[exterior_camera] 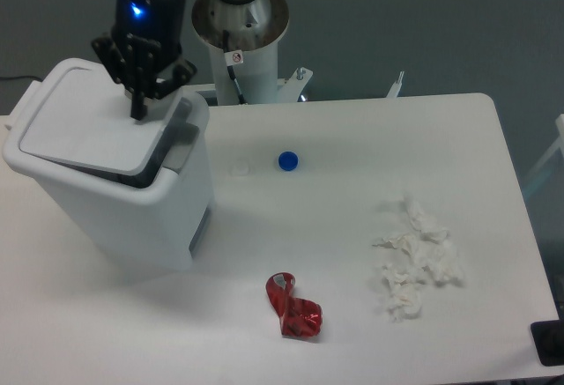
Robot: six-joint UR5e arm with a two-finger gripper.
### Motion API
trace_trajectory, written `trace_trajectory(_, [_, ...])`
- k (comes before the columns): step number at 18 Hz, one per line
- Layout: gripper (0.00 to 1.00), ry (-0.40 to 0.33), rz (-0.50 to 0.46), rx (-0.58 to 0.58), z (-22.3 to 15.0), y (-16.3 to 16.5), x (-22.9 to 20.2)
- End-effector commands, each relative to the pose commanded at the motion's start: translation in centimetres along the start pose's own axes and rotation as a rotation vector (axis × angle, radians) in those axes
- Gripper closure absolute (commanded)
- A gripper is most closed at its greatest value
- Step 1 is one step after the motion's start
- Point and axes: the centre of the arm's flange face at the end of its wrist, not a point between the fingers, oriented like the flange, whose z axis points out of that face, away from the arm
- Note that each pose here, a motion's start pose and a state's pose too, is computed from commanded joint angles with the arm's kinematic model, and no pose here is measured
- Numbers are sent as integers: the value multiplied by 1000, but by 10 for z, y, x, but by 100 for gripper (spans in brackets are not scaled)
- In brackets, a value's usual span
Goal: Close the trash can
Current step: 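Press the gripper down on the lid to seat it shut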
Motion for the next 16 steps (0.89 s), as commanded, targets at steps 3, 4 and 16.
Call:
trace_trajectory(3, [100, 2, 0, -3, 2, 0, 0])
trace_trajectory(4, [100, 5, -2, -9, 7, -1, -2])
trace_trajectory(16, [100, 7, -6, -15, 23, -6, -11])
